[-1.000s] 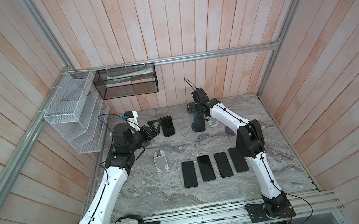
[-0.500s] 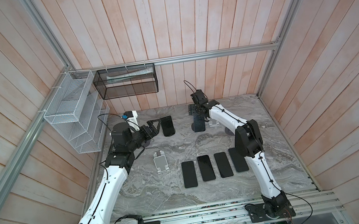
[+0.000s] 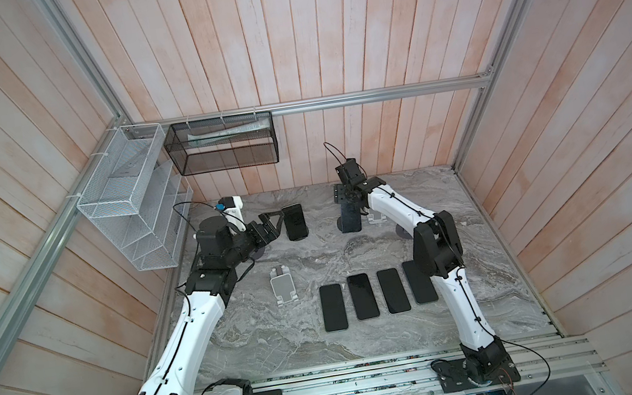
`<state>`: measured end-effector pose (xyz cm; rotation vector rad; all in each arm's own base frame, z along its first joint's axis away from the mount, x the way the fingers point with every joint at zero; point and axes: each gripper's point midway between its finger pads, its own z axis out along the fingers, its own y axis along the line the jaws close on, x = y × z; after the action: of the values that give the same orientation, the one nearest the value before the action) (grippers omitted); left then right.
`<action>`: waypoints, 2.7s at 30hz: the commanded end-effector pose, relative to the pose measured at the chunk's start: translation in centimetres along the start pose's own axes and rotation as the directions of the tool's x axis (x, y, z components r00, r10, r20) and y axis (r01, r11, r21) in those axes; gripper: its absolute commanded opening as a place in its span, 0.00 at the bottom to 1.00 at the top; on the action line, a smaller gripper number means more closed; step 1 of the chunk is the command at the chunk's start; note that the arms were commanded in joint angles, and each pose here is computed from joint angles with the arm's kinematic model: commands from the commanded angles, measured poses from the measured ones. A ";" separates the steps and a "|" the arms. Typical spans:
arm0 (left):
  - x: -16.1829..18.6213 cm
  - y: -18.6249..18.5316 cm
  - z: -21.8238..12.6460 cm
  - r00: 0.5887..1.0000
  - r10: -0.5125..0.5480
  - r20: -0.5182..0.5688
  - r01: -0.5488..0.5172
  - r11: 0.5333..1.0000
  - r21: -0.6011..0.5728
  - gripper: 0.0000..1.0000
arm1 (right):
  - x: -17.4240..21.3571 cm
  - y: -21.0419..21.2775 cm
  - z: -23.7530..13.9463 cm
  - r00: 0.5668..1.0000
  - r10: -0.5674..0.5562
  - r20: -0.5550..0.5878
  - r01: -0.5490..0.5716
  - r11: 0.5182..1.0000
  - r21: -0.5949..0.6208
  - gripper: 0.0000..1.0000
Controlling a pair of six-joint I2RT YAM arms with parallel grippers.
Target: Remove the phone from the phone stand
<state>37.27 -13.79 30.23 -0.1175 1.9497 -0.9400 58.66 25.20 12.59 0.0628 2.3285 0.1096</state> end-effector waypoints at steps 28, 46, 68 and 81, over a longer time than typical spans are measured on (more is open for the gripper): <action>0.2 0.8 0.4 1.000 -0.012 -0.002 0.012 1.000 -0.004 1.00 | -2.3 0.5 -5.6 0.993 -0.047 0.105 0.046 0.999 0.006 0.64; 0.4 1.2 0.7 1.000 -0.015 -0.011 0.015 1.000 -0.013 1.00 | -3.0 0.7 -8.4 0.987 -0.062 0.150 0.063 0.998 -0.002 0.63; 0.5 1.3 0.7 1.000 -0.018 -0.014 0.018 1.000 -0.012 1.00 | -3.3 3.3 -12.1 0.977 -0.099 0.187 0.110 0.993 -0.049 0.61; 1.4 1.1 1.6 0.997 -0.053 -0.054 0.055 0.998 0.035 1.00 | 0.1 6.4 -14.6 0.981 -0.112 0.156 0.134 0.982 -0.134 0.61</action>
<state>37.96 -14.11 28.64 -0.1361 1.9835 -0.9799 49.09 29.74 21.07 -0.1536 2.2037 0.1357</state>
